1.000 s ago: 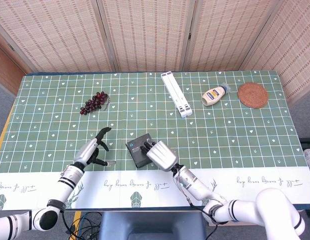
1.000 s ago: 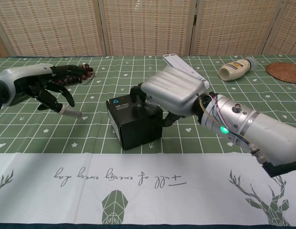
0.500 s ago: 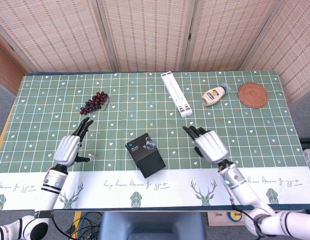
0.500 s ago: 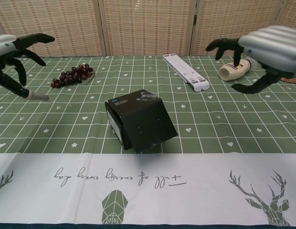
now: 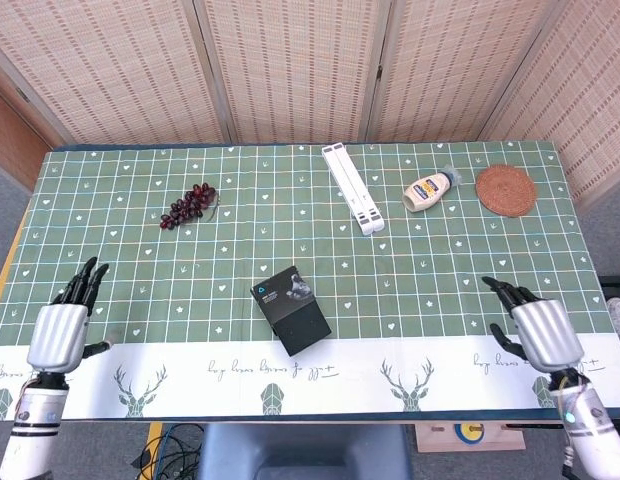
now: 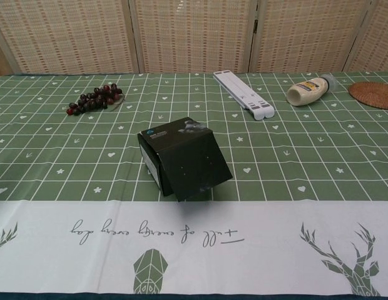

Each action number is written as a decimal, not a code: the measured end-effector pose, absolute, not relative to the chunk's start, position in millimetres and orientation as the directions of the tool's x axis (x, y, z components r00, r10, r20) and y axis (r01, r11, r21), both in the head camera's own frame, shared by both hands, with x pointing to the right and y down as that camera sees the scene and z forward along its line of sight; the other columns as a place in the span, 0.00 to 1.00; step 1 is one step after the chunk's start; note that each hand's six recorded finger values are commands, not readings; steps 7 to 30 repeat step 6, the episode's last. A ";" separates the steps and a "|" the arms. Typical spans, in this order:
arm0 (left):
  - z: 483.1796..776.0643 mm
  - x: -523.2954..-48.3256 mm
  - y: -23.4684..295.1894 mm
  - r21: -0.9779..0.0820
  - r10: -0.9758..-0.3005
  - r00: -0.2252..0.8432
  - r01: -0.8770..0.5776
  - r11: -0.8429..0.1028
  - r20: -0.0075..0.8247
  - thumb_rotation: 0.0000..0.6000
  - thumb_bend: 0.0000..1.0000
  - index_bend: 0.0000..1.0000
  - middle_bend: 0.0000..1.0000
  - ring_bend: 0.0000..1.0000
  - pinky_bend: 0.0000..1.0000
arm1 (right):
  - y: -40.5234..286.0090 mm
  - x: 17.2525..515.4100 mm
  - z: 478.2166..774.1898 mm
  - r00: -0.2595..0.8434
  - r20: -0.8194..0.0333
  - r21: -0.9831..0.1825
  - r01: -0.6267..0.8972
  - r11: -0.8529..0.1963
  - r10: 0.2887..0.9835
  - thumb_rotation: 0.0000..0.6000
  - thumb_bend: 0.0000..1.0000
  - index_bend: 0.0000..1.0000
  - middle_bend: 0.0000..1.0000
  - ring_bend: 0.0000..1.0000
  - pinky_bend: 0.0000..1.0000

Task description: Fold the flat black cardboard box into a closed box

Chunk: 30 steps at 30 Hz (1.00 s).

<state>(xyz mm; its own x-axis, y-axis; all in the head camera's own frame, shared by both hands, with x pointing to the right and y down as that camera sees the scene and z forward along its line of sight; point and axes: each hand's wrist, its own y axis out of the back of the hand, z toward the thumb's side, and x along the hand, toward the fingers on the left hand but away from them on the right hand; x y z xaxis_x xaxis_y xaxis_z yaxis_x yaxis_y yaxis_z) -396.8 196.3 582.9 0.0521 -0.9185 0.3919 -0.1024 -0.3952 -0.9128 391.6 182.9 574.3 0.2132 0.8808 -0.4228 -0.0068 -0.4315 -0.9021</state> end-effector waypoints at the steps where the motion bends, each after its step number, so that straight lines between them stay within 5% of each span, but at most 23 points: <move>1: 579.4 -402.2 203.0 -0.913 -0.918 0.038 -0.095 -0.396 0.394 1.00 0.09 0.03 0.00 0.13 0.38 | 189.8 401.0 571.1 0.192 -0.422 -0.903 -0.005 -0.429 0.886 1.00 0.37 0.16 0.30 0.41 0.71; 6: 565.8 -418.5 227.3 -0.914 -0.917 -0.006 -0.087 -0.396 0.398 1.00 0.09 0.03 0.00 0.13 0.34 | 211.9 429.9 558.6 0.122 -0.407 -0.912 -0.005 -0.410 0.905 1.00 0.37 0.16 0.31 0.41 0.71; 30: 565.8 -418.5 227.3 -0.914 -0.917 -0.006 -0.087 -0.396 0.398 1.00 0.09 0.03 0.00 0.13 0.34 | 211.9 429.9 558.6 0.122 -0.407 -0.912 -0.005 -0.410 0.905 1.00 0.37 0.16 0.31 0.41 0.71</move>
